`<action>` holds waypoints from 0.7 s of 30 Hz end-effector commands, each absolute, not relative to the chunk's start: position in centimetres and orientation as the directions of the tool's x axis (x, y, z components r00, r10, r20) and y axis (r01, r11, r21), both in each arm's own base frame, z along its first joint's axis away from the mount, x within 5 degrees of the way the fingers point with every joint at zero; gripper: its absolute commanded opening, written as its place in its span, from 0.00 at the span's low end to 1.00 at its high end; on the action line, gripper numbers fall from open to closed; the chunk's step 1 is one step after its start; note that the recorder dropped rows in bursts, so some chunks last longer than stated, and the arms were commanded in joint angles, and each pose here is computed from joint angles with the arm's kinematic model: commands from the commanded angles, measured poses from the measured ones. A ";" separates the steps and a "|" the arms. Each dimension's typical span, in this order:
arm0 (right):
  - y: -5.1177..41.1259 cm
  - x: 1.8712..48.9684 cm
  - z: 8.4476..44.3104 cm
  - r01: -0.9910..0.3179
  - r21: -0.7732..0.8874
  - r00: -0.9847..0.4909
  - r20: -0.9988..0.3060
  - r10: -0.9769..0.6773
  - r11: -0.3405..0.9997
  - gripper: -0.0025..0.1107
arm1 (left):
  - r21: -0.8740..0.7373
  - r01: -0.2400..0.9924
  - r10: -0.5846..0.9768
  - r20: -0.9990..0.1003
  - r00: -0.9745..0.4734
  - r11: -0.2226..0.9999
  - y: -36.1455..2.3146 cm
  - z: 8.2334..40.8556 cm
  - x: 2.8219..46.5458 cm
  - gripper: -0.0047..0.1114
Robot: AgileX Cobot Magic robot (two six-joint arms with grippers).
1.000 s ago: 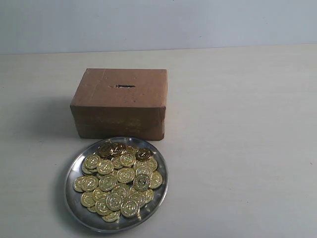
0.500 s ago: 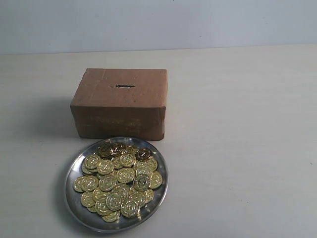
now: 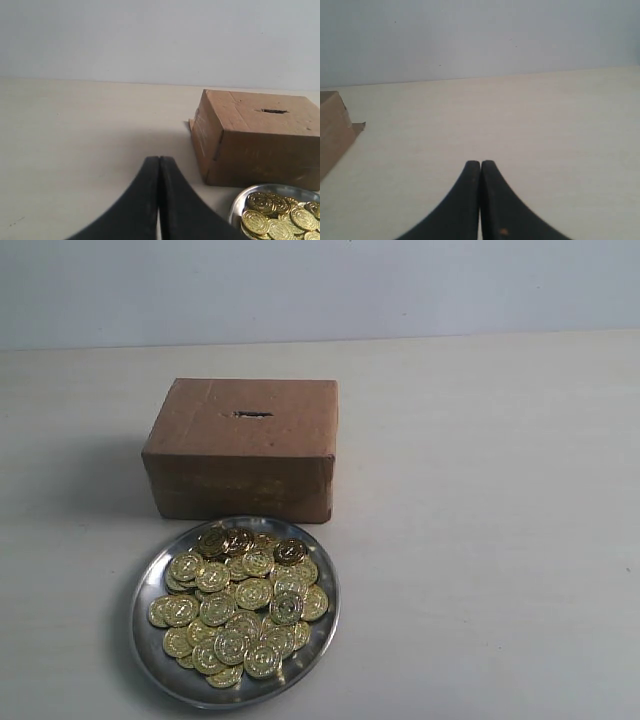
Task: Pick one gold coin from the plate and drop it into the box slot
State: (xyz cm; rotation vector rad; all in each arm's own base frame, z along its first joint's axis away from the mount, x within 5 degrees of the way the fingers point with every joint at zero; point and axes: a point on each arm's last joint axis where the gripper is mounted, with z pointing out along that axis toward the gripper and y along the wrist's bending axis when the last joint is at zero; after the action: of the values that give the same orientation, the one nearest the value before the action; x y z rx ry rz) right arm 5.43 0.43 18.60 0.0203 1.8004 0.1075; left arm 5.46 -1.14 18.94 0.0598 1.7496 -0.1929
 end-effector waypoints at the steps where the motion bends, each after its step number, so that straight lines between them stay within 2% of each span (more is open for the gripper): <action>1: 0.4 5.4 18.6 -0.044 0.087 -0.216 -0.973 0.076 0.995 0.02 | -0.089 0.155 -0.052 -0.973 -0.227 0.984 -1.2 18.6 5.3 0.04; 9: 0.4 5.4 18.6 -0.044 0.087 -0.216 -0.973 0.076 0.995 0.02 | -0.143 0.127 -0.103 -0.955 -0.279 0.982 -1.1 18.2 5.2 0.04; 21: 0.4 5.4 18.6 -0.045 0.086 -0.216 -0.974 0.074 0.995 0.02 | -0.113 0.107 -0.080 -0.958 -0.277 0.988 -0.9 18.1 5.3 0.04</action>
State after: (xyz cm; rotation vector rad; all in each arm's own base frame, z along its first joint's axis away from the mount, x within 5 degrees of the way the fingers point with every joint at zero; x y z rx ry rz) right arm 5.43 0.43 18.60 0.0203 1.8004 0.1075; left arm 5.27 -0.91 17.98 0.0162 1.8590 -0.1878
